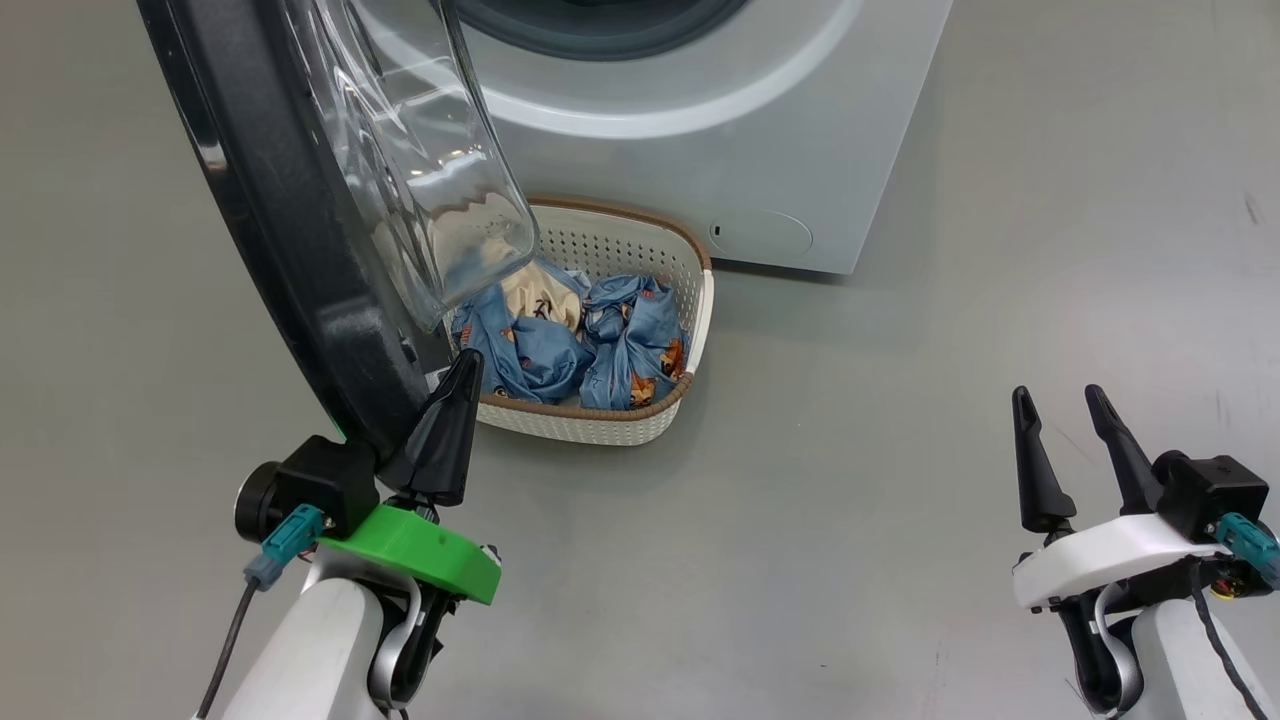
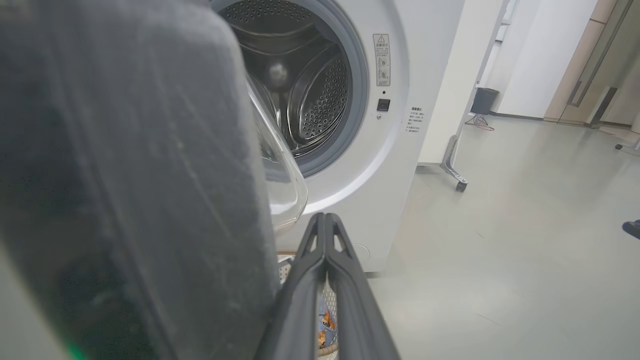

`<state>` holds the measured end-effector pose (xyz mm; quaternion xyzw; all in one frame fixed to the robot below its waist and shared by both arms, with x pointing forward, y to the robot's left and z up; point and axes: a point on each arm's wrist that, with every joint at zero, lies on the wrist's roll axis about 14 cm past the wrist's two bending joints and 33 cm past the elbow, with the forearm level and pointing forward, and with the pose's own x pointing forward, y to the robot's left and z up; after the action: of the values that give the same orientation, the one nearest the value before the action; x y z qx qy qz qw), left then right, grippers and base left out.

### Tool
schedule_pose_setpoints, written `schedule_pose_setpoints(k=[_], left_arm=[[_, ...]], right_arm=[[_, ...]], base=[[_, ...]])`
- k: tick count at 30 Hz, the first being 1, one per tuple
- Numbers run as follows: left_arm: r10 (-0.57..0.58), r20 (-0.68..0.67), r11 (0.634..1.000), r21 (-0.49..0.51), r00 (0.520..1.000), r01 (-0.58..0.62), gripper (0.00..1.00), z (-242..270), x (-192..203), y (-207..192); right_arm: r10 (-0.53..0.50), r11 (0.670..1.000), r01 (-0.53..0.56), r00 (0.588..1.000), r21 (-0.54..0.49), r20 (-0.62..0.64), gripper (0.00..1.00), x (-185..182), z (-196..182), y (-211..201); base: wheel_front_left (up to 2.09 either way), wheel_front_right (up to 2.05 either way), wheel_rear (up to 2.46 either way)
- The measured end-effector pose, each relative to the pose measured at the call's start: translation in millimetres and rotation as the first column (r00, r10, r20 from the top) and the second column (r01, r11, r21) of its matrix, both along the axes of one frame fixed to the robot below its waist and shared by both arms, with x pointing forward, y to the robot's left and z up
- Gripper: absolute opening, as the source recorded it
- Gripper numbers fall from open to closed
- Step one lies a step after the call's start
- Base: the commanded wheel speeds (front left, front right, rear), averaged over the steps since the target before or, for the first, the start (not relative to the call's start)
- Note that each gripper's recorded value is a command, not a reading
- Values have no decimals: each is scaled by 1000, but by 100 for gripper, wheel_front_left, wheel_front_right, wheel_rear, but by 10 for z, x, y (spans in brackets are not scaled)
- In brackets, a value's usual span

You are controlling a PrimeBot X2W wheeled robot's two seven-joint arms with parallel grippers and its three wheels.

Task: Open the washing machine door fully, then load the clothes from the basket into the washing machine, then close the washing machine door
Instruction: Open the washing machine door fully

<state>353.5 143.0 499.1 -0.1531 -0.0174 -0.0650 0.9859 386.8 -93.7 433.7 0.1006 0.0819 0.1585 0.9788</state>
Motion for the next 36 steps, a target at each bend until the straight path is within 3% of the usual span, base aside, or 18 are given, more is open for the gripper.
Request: schedule_pose_setpoints(k=[17, 36], left_arm=[[175, -18, 984, 21, 984, -175, 0, -40, -266, 480], [434, -78, 900, 82, 897, -428, 0, -200, -482, 1335]], right_arm=[[99, 995, -99, 995, 10, 20, 100, 43, 66, 334], [136, 990, -137, 991, 22, 7, 100, 2, 33, 480]], base=[[0, 0, 0], [0, 0, 0]])
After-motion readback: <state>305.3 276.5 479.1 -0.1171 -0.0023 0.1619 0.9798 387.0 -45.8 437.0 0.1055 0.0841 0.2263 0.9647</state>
